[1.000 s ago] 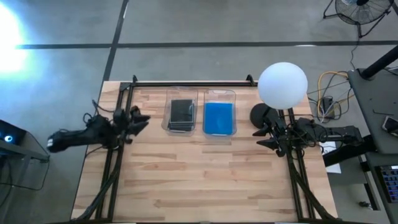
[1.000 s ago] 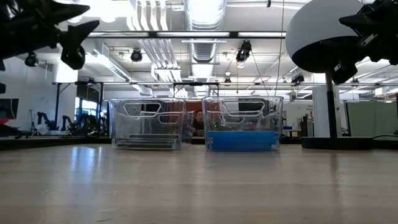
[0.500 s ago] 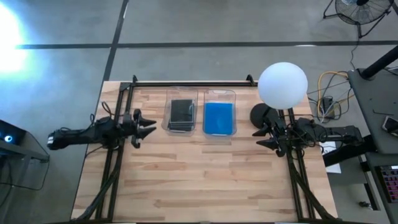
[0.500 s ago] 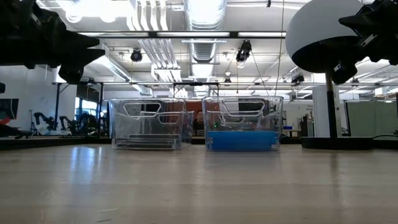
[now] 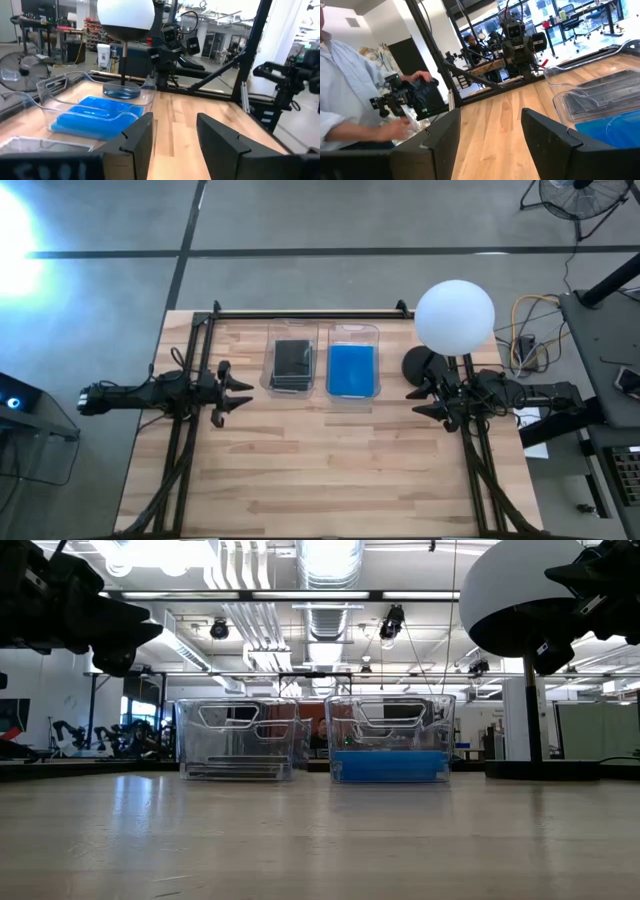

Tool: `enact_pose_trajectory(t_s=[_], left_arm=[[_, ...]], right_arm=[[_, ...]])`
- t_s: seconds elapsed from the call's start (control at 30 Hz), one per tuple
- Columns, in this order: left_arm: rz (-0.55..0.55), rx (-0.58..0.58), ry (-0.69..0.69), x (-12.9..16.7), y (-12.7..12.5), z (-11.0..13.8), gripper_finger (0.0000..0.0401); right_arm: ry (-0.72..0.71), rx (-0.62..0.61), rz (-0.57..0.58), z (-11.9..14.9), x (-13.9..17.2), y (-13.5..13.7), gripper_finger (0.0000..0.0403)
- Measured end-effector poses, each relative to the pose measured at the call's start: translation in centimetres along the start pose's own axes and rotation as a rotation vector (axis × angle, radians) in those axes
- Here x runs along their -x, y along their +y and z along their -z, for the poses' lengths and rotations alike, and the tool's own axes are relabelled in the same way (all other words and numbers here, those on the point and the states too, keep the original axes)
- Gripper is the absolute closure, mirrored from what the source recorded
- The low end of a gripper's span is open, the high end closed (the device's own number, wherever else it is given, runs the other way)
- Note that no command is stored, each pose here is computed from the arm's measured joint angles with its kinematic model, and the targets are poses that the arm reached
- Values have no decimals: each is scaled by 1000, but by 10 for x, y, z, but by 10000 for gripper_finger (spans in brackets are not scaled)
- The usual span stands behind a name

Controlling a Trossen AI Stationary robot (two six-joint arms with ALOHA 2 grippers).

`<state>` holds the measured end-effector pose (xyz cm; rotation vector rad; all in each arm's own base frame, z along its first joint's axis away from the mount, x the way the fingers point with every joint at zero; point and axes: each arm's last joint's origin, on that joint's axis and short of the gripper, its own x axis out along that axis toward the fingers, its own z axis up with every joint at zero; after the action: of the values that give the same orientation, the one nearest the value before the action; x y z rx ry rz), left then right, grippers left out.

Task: Pick & place jewel cases by type
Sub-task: Return to Home Position

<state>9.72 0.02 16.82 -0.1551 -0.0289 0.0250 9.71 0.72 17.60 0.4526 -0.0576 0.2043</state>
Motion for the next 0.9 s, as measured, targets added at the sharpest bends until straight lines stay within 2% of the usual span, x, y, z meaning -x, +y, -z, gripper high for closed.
enact_pose_trajectory(t_s=[0.17, 0.9], left_arm=[[-3, 29, 12, -1, 0, 1, 266], [-6, 31, 23, -2, 0, 2, 266]], right_arm=[[0, 0, 0, 0, 0, 0, 200], [0, 0, 0, 0, 0, 0, 200]])
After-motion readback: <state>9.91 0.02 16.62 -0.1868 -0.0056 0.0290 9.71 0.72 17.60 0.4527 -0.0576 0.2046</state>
